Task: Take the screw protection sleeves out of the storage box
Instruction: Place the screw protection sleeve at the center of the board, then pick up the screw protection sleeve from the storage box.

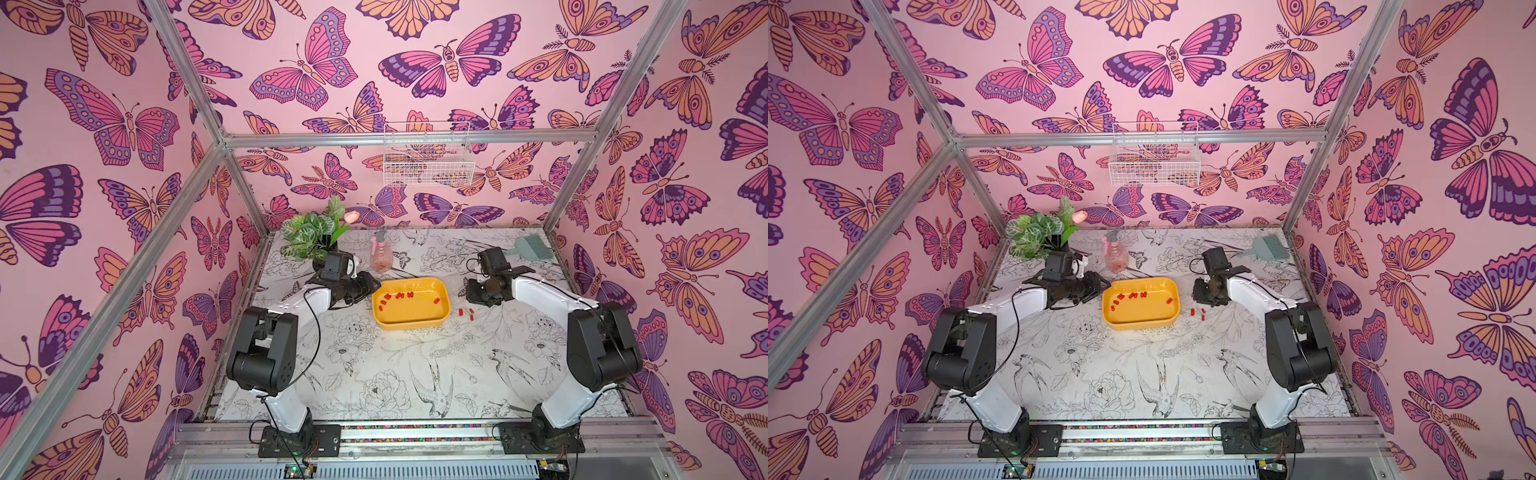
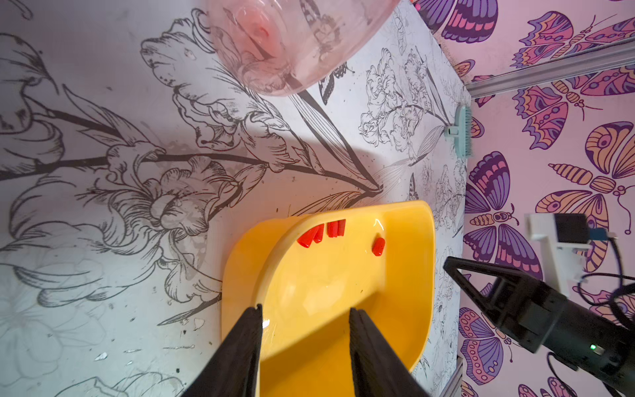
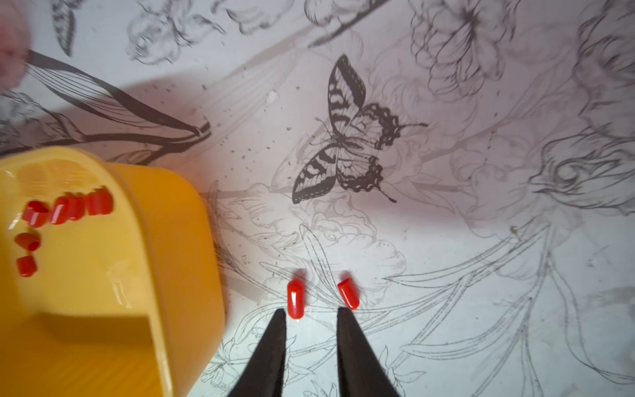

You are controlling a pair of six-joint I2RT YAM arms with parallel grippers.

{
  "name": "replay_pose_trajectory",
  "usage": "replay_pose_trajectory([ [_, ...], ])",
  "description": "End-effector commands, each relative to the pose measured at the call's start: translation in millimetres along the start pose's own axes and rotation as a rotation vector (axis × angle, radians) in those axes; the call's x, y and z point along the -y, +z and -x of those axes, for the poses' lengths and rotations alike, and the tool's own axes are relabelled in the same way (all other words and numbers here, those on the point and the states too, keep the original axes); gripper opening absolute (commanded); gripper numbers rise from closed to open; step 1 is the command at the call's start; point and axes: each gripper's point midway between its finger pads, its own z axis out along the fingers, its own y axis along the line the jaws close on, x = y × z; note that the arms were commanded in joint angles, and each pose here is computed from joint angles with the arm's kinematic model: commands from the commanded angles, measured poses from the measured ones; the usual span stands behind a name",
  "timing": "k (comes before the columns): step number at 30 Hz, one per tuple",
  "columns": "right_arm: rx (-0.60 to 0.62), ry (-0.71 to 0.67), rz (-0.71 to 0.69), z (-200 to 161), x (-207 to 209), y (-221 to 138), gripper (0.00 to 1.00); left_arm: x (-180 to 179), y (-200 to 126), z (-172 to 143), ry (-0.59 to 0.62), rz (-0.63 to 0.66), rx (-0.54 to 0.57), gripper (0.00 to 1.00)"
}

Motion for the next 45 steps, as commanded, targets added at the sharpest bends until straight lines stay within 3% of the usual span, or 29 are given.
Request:
replay_pose_trajectory([
  [1, 0.027, 0.010, -0.014, 1.7, 3.9, -19.6, 0.30, 2.6, 1.9, -0.3, 0.010, -0.006, -0.013, 0.47],
  [9, 0.113, -0.024, 0.047, 15.5, -23.2, -56.4, 0.29, 2.6, 2.1, -0.1, 0.010, -0.006, -0.014, 0.47],
  [16, 0.132, -0.089, 0.115, 21.0, -70.4, -61.5, 0.29, 2.8, 2.3, -0.6, 0.010, -0.007, -0.015, 0.47],
  [24, 0.099, -0.155, 0.146, 17.9, -116.6, -32.2, 0.27, 2.7, 2.6, -0.3, 0.009, -0.007, -0.017, 0.47],
  [31, 0.092, -0.124, 0.228, 25.6, -149.1, -8.4, 0.25, 3.6, 3.0, -0.7, 0.010, -0.010, -0.019, 0.47],
  [45, 0.026, -0.144, 0.209, 18.3, -177.2, 64.2, 0.21, 3.7, 4.3, -0.8, 0.009, -0.013, -0.023, 0.47],
])
